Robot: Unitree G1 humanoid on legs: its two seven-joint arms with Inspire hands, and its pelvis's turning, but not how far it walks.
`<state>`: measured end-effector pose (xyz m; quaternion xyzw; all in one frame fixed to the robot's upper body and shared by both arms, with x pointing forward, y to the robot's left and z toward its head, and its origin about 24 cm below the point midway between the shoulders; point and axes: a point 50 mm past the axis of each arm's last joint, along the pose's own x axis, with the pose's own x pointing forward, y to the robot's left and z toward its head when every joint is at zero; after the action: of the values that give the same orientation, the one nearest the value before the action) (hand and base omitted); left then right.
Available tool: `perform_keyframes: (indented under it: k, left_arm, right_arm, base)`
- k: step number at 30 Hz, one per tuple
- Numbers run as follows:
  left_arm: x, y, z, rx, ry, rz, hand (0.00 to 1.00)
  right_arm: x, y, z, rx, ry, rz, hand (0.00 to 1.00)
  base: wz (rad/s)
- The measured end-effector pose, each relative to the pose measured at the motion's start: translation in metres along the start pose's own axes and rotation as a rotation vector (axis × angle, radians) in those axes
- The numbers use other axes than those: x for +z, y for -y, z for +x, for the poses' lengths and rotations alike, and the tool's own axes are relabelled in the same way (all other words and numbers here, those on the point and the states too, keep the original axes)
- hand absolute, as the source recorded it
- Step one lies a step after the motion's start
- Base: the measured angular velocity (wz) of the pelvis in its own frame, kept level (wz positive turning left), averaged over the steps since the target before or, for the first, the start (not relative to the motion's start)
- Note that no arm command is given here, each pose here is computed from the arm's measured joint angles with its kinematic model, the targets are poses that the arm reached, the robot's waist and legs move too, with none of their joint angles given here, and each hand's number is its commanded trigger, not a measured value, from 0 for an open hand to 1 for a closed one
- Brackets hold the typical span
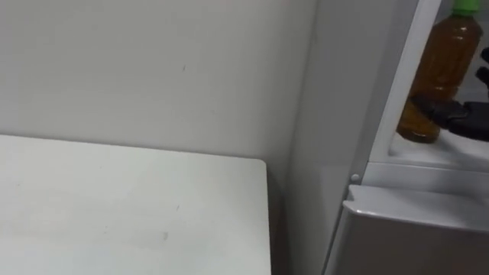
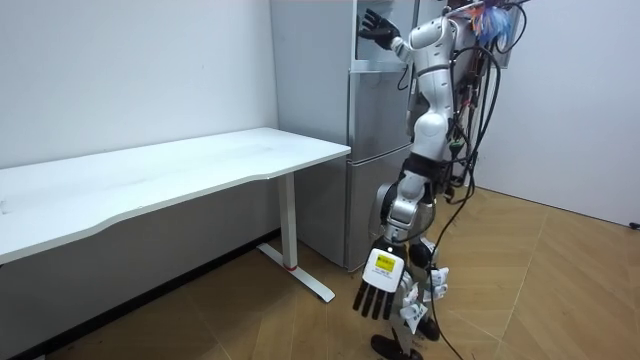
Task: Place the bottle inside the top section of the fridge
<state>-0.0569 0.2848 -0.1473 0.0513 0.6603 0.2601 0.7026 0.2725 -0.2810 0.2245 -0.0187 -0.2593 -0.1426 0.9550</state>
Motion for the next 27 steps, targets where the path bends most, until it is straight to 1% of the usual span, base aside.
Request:
perform_keyframes:
  k: [3,6,11,14,16,21,27]
  left_arm:
    - [-0.004,0.004,-0.001,-0.001,-0.007,-0.014,0.0]
    - [-0.005,0.006,-0.001,-0.004,-0.005,-0.016,0.0]
    - [-0.005,0.009,-0.002,-0.008,0.012,-0.011,0.0]
    - [-0.007,0.011,-0.002,-0.013,0.009,-0.012,0.0]
    - [-0.006,0.011,-0.002,-0.012,0.014,-0.01,0.0]
    - [-0.007,0.012,-0.002,-0.013,0.014,-0.012,0.0]
    - [-0.012,0.013,-0.002,-0.017,0.001,-0.008,0.0]
  right_arm:
    - [0.009,0.001,-0.006,-0.023,0.045,0.012,0.0]
    - [0.018,-0.001,-0.014,-0.045,0.102,0.066,0.0]
    - [0.018,-0.003,-0.026,-0.063,0.121,0.105,0.0]
    - [0.019,-0.003,-0.028,-0.083,0.141,0.09,0.0]
    - [0.023,-0.002,-0.035,-0.095,0.171,0.086,0.0]
    - [0.028,-0.002,-0.044,-0.117,0.224,-0.02,0.0]
    - [0.036,-0.004,-0.059,-0.168,0.297,-0.061,0.0]
  base:
    - [0.0]
    - [-0.02]
    - [-0.07]
    - [-0.07]
    - [0.0]
    - [0.0]
    - [-0.08]
